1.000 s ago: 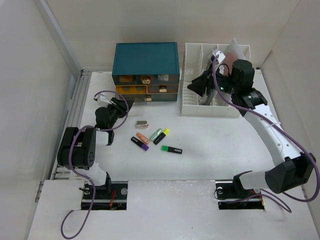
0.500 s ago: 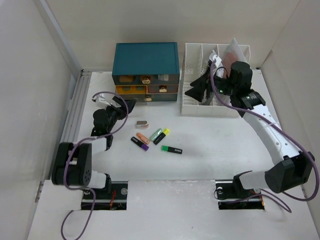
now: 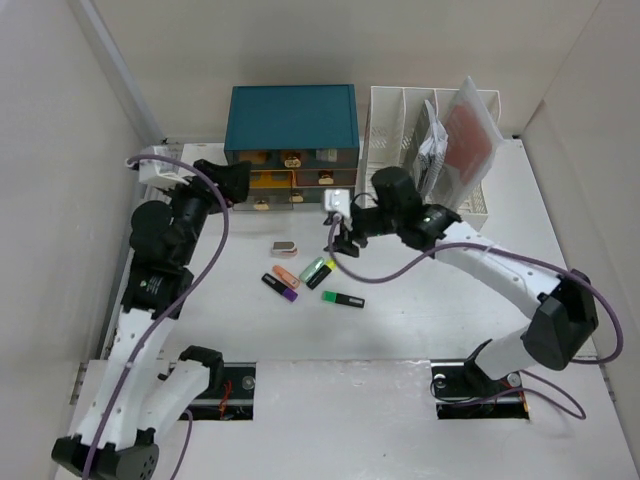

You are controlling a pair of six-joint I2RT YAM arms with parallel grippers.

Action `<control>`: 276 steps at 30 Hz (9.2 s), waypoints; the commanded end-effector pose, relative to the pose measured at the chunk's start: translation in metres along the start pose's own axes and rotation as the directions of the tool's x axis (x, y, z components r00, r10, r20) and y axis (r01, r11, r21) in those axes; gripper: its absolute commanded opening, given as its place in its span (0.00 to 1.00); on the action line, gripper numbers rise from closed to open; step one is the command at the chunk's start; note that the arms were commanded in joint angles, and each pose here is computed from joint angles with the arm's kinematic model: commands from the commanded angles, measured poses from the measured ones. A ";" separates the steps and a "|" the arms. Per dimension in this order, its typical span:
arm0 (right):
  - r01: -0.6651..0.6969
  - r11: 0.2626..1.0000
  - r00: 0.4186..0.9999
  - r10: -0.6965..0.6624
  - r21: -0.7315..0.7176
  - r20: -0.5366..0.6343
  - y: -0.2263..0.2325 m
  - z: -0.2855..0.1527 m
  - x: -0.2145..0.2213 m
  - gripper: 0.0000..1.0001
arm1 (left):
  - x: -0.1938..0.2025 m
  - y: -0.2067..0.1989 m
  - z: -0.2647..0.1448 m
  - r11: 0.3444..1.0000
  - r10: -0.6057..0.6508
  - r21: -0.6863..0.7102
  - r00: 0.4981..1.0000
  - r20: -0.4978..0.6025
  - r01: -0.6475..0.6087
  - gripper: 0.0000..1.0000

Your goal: Organize the desk

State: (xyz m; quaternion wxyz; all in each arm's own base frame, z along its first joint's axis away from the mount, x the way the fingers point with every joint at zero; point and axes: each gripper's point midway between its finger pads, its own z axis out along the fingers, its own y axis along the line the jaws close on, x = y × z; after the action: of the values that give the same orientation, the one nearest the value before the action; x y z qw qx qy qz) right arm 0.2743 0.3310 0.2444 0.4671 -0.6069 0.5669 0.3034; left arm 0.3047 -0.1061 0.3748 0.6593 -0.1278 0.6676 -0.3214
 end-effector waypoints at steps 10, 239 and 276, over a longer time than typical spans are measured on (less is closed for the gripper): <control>0.296 0.954 0.943 -0.300 -0.045 -0.142 -0.029 0.089 0.034 0.56 | 0.021 0.059 -0.057 0.929 0.334 -0.155 0.941 -0.047 -0.337 0.99; -0.631 0.141 0.632 0.663 0.762 0.401 -0.201 0.069 0.089 0.79 | 0.007 0.081 -0.062 0.901 0.347 -0.274 0.938 -0.005 -0.335 1.00; -0.567 0.077 0.652 0.651 0.820 0.389 -0.200 0.069 0.120 0.29 | 0.006 0.080 -0.063 0.903 0.348 -0.272 0.938 0.004 -0.334 1.00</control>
State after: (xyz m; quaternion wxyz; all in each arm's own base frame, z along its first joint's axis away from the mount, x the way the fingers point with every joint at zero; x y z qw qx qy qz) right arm 0.4981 0.3372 0.1316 0.4942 0.0097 0.8646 0.0899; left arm 0.2635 -0.0332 0.3084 0.6848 -0.1060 0.7132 -0.1055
